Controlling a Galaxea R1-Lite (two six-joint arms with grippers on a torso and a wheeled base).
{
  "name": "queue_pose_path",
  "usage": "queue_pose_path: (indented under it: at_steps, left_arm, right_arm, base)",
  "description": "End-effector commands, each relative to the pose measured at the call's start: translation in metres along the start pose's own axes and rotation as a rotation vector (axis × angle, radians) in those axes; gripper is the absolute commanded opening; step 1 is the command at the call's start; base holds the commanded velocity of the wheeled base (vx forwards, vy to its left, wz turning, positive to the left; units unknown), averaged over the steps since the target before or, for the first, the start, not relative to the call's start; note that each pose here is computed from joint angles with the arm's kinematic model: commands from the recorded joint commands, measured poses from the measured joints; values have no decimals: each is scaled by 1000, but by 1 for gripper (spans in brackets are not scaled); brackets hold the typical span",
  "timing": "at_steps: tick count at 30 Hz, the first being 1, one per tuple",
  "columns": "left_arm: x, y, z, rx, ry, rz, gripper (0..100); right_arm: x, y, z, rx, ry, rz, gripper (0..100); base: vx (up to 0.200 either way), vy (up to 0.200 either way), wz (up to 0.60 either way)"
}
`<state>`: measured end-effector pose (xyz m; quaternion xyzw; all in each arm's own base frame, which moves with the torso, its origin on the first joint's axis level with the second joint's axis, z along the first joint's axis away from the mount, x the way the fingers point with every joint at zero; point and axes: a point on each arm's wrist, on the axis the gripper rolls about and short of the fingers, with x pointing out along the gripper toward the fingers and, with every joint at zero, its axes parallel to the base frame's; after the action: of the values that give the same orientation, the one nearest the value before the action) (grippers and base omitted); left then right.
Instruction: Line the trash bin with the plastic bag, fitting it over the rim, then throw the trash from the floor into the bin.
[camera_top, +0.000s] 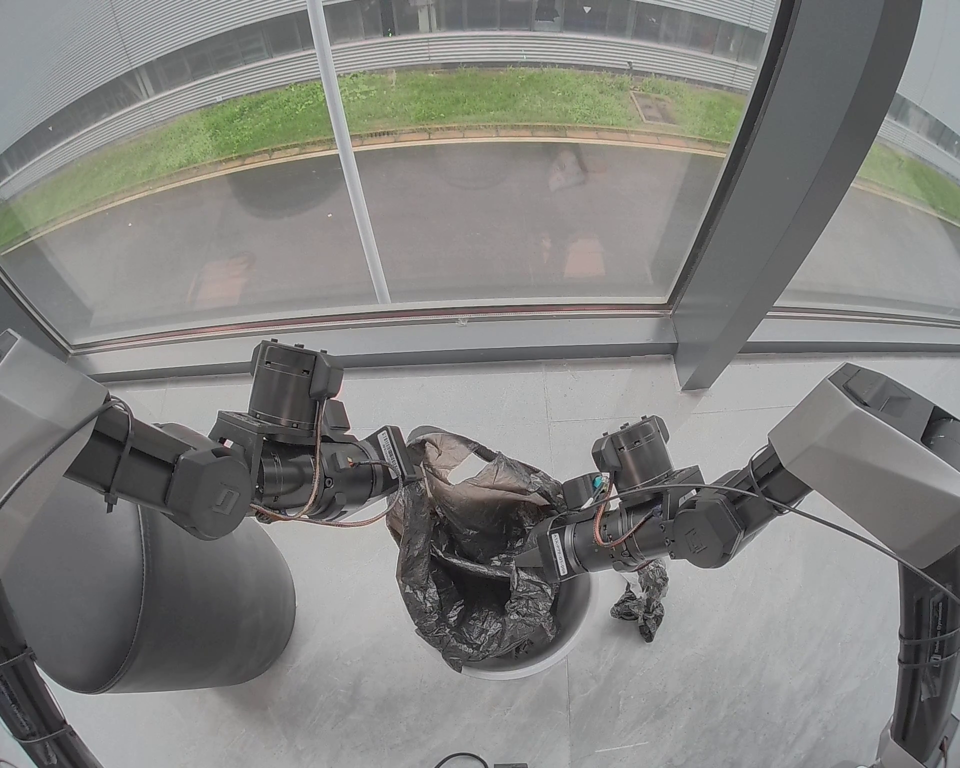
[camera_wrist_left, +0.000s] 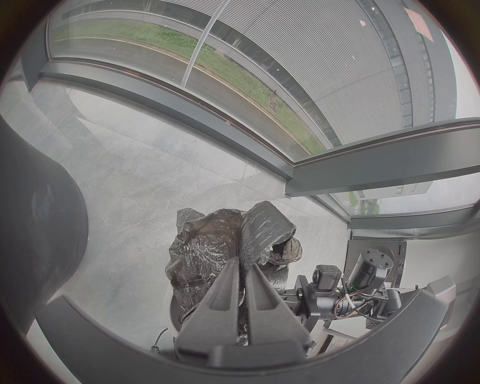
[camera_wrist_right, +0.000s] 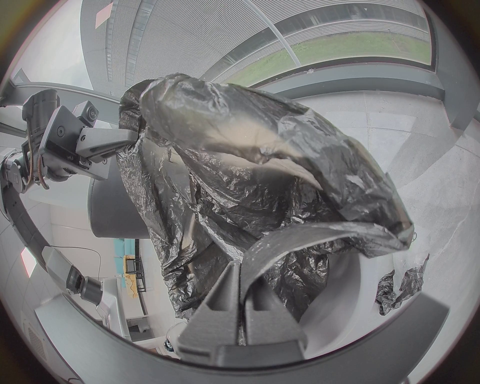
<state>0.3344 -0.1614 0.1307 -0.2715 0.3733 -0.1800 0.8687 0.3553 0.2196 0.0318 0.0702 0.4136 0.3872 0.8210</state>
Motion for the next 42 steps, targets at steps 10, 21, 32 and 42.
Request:
queue_pose_path:
  at_steps: [10,21,32,42]
  left_arm:
    - [-5,14,-32,-5,62,112,0]
    - [5,19,-53,9,77,211,0]
    - [-1,10,-44,-29,143,274,0]
    - [-12,0,-39,-52,129,261,0]
  right_arm:
    - [-30,9,-46,20,70,-12,0]
    - [-43,13,-75,11,66,-96,0]
    - [-55,20,-75,28,40,-88,0]
    - [-69,29,-73,23,65,-34,0]
  base:
    - [0,0,0]
    - [0,0,0]
    - [0,0,0]
    - [0,0,0]
